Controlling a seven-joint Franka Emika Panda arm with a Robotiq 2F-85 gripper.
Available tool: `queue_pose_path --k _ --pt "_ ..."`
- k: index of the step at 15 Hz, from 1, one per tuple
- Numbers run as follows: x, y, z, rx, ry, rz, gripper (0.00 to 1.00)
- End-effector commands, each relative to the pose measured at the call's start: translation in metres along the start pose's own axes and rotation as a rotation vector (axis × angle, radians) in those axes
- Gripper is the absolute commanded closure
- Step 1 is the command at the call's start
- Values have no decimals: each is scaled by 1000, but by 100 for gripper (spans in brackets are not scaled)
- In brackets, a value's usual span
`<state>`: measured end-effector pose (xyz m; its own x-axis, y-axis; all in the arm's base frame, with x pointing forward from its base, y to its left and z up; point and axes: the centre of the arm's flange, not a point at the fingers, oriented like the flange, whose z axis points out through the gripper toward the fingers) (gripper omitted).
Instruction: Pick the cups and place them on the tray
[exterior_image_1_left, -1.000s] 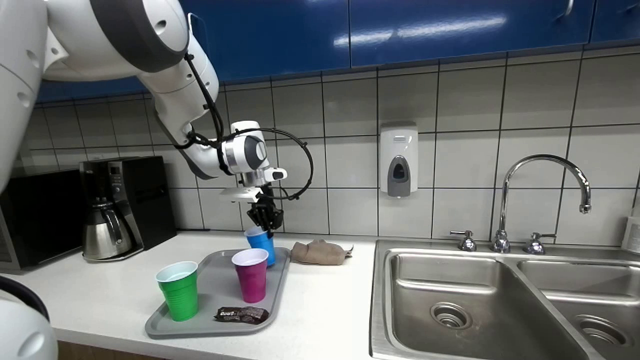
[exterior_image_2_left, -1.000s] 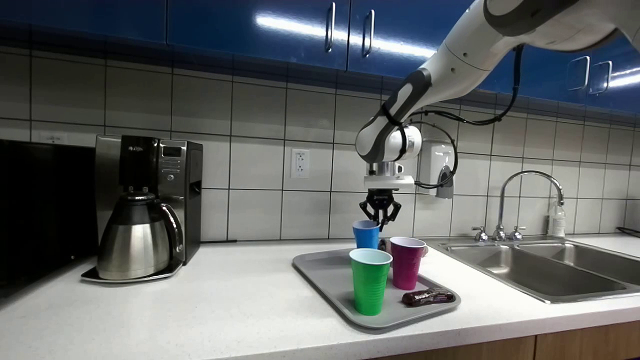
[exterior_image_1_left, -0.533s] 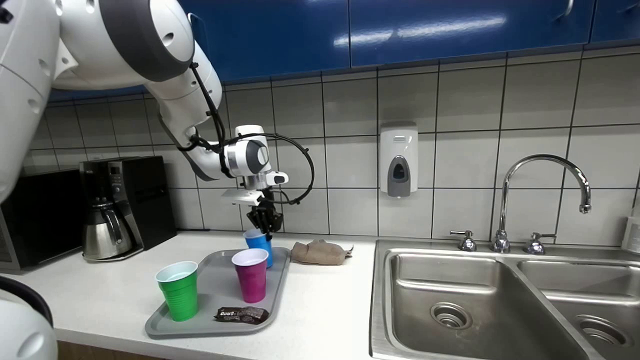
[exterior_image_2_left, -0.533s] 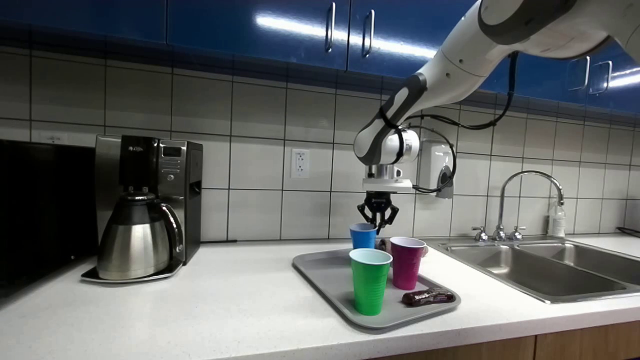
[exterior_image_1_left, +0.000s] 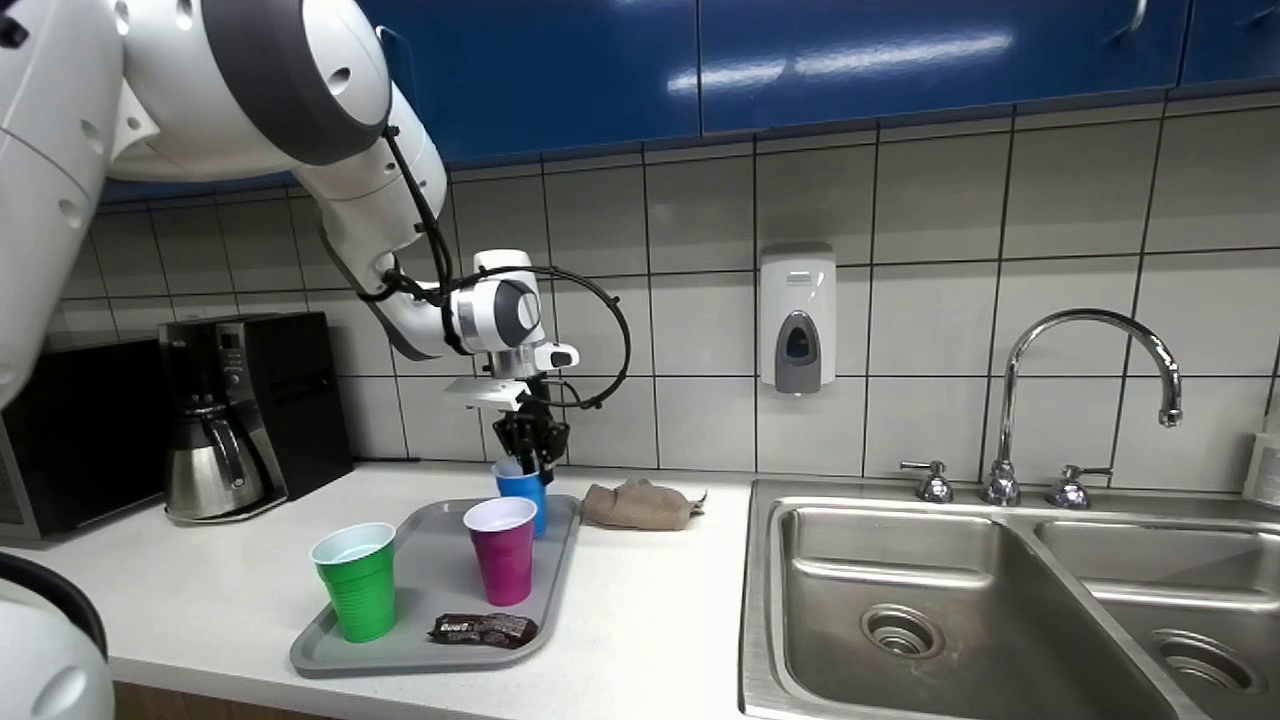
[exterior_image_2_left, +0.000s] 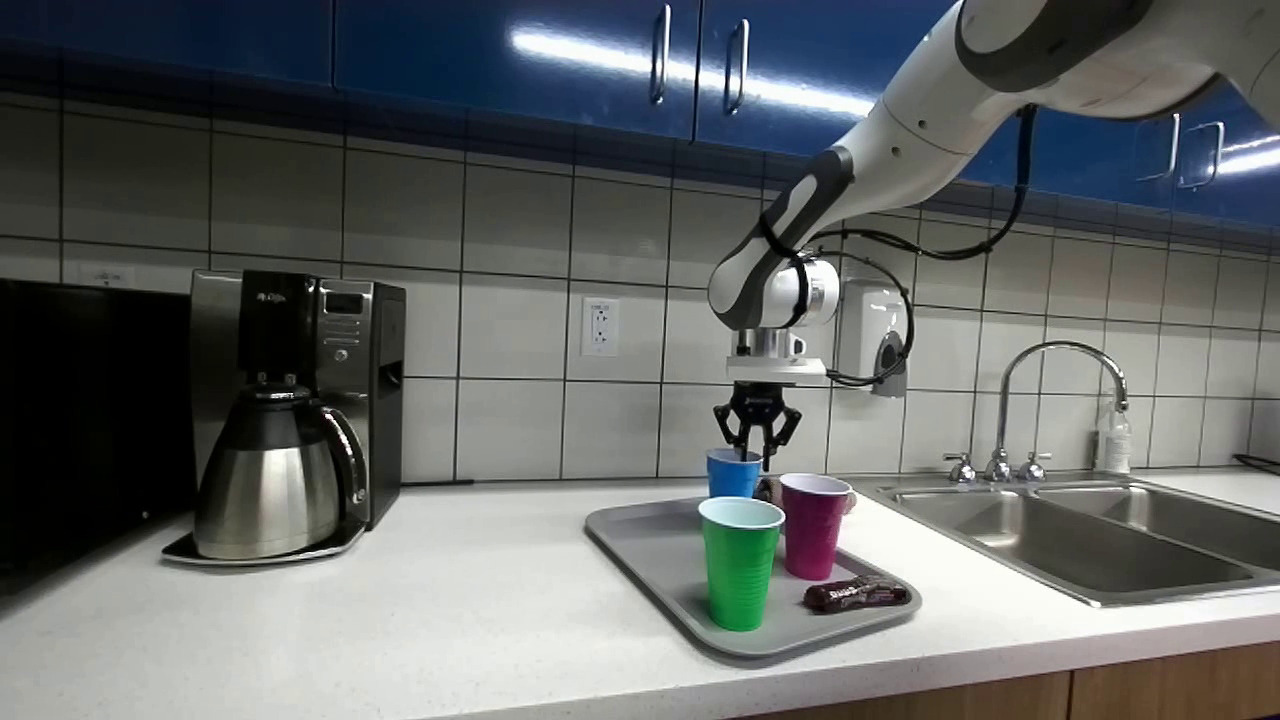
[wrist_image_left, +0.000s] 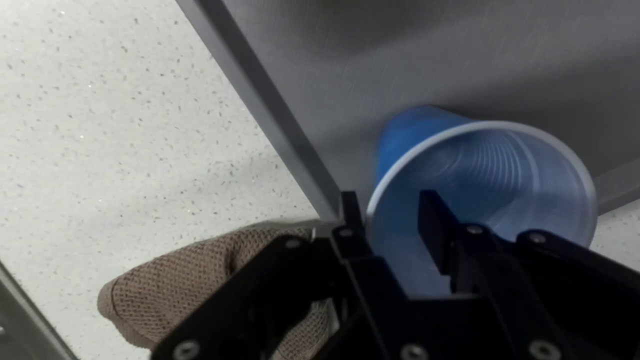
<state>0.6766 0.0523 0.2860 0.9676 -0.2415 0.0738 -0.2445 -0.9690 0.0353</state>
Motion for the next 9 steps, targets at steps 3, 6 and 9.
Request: queue_pose_path --k 3,6,9 --pt "1 2 -8 13 -20 -23 18" --pt "-4 5 -14 14 -12 -39 0" --pt "-13 9 -25 22 4 -62 0"
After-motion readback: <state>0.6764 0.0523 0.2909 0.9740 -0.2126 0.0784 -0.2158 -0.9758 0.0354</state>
